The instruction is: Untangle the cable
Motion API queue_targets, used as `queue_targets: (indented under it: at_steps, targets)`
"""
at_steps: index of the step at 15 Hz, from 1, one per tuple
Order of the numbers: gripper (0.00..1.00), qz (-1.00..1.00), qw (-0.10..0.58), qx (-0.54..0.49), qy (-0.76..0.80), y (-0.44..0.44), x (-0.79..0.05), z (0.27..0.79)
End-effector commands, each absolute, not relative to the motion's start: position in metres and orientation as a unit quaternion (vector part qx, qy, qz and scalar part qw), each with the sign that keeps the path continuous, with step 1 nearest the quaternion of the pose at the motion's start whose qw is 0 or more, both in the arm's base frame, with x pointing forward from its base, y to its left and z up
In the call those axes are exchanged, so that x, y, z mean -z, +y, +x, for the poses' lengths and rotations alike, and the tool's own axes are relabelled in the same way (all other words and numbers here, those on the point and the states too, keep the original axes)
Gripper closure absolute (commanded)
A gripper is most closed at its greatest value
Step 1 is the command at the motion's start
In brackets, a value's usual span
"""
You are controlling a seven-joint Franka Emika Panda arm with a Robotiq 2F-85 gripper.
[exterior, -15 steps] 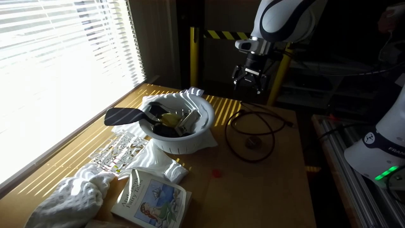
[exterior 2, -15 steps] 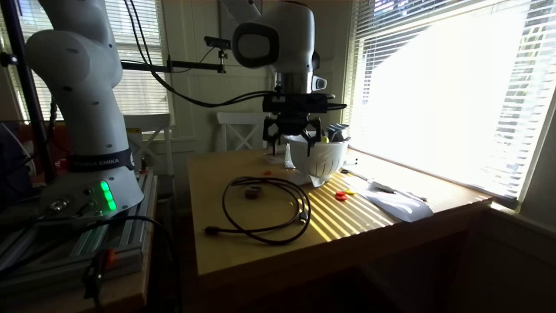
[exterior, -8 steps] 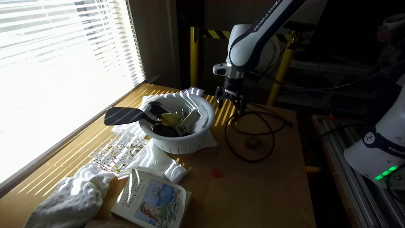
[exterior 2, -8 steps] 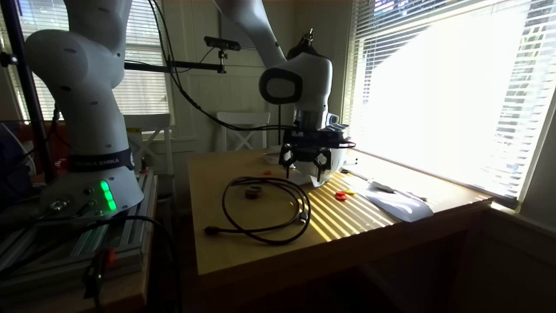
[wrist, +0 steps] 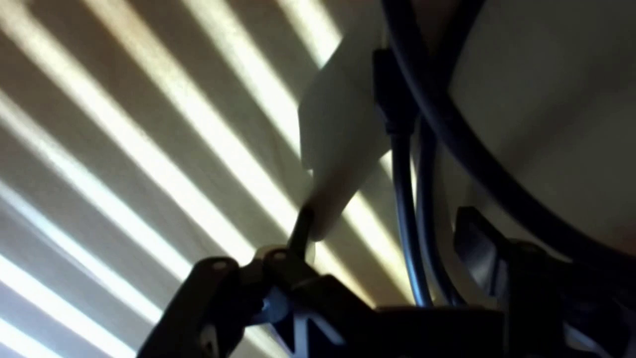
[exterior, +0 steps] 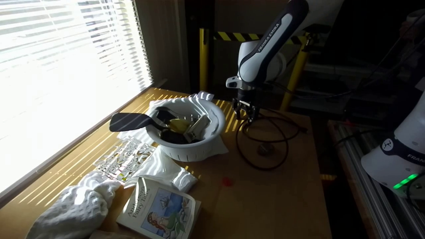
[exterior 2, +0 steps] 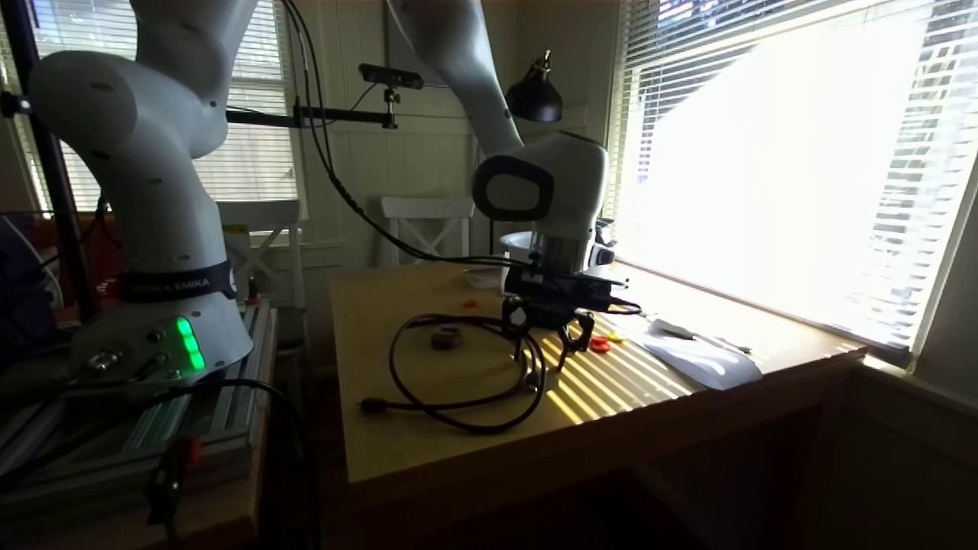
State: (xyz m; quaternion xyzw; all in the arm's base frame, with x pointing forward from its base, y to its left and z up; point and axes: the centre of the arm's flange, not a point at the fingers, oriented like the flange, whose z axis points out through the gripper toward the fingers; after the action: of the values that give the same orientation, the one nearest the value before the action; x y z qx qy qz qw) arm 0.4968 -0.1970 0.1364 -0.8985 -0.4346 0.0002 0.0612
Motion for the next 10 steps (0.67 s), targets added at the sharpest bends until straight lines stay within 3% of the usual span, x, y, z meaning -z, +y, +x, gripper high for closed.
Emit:
queue_targets:
  at_steps: [1, 7, 10]
  targets:
    - [0.55, -0.899, 0.062, 0.000, -0.433, -0.199, -0.143, 0.506]
    - [0.98, -0.903, 0.074, -0.015, -0.423, -0.190, -0.152, 0.506]
    - [1.00, -0.906, 0.077, -0.025, -0.416, -0.187, -0.166, 0.500]
